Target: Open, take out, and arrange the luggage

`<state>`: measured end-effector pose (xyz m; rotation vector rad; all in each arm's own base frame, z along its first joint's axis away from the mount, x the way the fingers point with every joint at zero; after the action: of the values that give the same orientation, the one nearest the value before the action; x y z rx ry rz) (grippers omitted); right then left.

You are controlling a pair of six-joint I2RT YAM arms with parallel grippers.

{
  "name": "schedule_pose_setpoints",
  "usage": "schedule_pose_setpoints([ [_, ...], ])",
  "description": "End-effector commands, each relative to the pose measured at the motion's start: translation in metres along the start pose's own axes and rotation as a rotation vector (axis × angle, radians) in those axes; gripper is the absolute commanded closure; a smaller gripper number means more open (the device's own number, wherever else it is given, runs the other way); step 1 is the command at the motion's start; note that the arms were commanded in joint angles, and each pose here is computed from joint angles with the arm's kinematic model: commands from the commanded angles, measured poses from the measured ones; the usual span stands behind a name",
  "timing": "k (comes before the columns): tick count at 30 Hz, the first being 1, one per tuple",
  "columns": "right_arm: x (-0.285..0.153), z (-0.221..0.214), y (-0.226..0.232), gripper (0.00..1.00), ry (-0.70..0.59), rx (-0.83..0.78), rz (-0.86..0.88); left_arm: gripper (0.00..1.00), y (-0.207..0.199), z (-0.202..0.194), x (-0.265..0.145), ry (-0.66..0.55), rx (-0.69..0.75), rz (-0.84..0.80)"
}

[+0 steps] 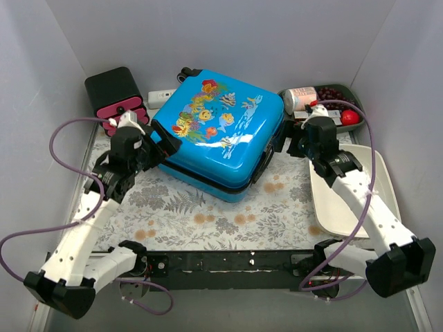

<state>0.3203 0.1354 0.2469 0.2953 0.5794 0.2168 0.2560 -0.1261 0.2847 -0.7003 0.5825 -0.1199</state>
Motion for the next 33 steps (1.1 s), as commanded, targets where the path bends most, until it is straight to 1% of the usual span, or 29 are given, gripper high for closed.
schedule_pose_setpoints([
  [1, -0.009, -0.017, -0.014, 0.04, -0.04, 0.117, -0.045, 0.02, 0.014, 0.056, 0.023, -0.173, 0.098, 0.236],
  [2, -0.008, -0.023, -0.021, 0.04, -0.037, 0.125, -0.072, 0.02, 0.0, 0.077, 0.019, -0.218, 0.1, 0.226],
  [3, -0.007, -0.025, -0.022, 0.04, -0.037, 0.142, -0.077, 0.02, 0.006, 0.091, 0.026, -0.235, 0.094, 0.264],
  [4, -0.005, -0.026, -0.024, 0.04, -0.038, 0.153, -0.079, 0.02, 0.007, 0.099, 0.032, -0.226, 0.121, 0.271],
  [5, -0.001, -0.033, -0.024, 0.05, -0.014, 0.159, -0.069, 0.02, 0.006, 0.114, 0.047, -0.217, 0.122, 0.275],
  [6, 0.001, -0.035, -0.024, 0.05, -0.006, 0.18, -0.069, 0.02, 0.02, 0.132, 0.051, -0.234, 0.106, 0.311],
  [7, 0.003, -0.038, -0.027, 0.06, 0.005, 0.193, -0.078, 0.02, 0.024, 0.143, 0.056, -0.237, 0.124, 0.322],
  [8, 0.008, -0.042, -0.027, 0.07, 0.023, 0.201, -0.073, 0.02, 0.033, 0.144, 0.078, -0.19, 0.151, 0.335],
  [9, 0.011, -0.05, -0.029, 0.07, 0.041, 0.208, -0.076, 0.02, 0.03, 0.16, 0.08, -0.208, 0.163, 0.324],
  [10, 0.015, -0.05, -0.029, 0.08, 0.036, 0.216, -0.066, 0.02, 0.032, 0.165, 0.09, -0.192, 0.198, 0.312],
  [11, 0.018, -0.055, -0.028, 0.09, 0.055, 0.219, -0.053, 0.02, 0.027, 0.162, 0.099, -0.148, 0.209, 0.257],
  [13, 0.023, -0.064, -0.03, 0.09, 0.072, 0.227, -0.052, 0.02, 0.037, 0.169, 0.118, -0.118, 0.198, 0.249],
  [14, 0.027, -0.066, -0.029, 0.09, 0.076, 0.227, -0.047, 0.02, 0.034, 0.164, 0.124, -0.082, 0.219, 0.198],
  [15, 0.029, -0.067, -0.031, 0.09, 0.079, 0.227, -0.05, 0.02, 0.039, 0.159, 0.134, -0.057, 0.228, 0.188],
  [18, 0.036, -0.073, -0.031, 0.09, 0.11, 0.222, -0.049, 0.02, 0.037, 0.151, 0.15, -0.022, 0.249, 0.123],
  [21, 0.044, -0.08, -0.028, 0.09, 0.142, 0.216, -0.028, 0.02, 0.05, 0.142, 0.166, 0.018, 0.23, 0.148],
  [24, 0.049, -0.082, -0.029, 0.09, 0.155, 0.203, -0.03, 0.02, 0.065, 0.122, 0.179, 0.093, 0.216, 0.16],
  [26, 0.051, -0.08, -0.029, 0.09, 0.156, 0.189, -0.029, 0.02, 0.075, 0.101, 0.18, 0.15, 0.193, 0.157],
  [28, 0.049, -0.077, -0.031, 0.09, 0.16, 0.164, -0.035, 0.04, 0.076, 0.088, 0.178, 0.178, 0.179, 0.123],
  [30, 0.044, -0.068, -0.031, 0.09, 0.144, 0.134, -0.03, 0.04, 0.079, 0.07, 0.166, 0.209, 0.161, 0.111],
  [31, 0.039, -0.066, -0.034, 0.09, 0.142, 0.128, -0.037, 0.04, 0.075, 0.067, 0.163, 0.205, 0.166, 0.078],
  [32, 0.036, -0.063, -0.037, 0.08, 0.134, 0.126, -0.043, 0.04, 0.069, 0.058, 0.158, 0.231, 0.162, 0.019],
  [33, 0.033, -0.059, -0.039, 0.08, 0.123, 0.124, -0.044, 0.04, 0.07, 0.047, 0.149, 0.249, 0.156, 0.0],
])
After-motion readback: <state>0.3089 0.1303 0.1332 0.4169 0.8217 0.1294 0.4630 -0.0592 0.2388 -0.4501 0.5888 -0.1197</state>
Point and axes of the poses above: each gripper's point midway between its finger pads, its own x axis out along the fingers, its own y axis along the line the jaws close on, z = x × y, the point moved 2 cm from there along -x, back along the fingers
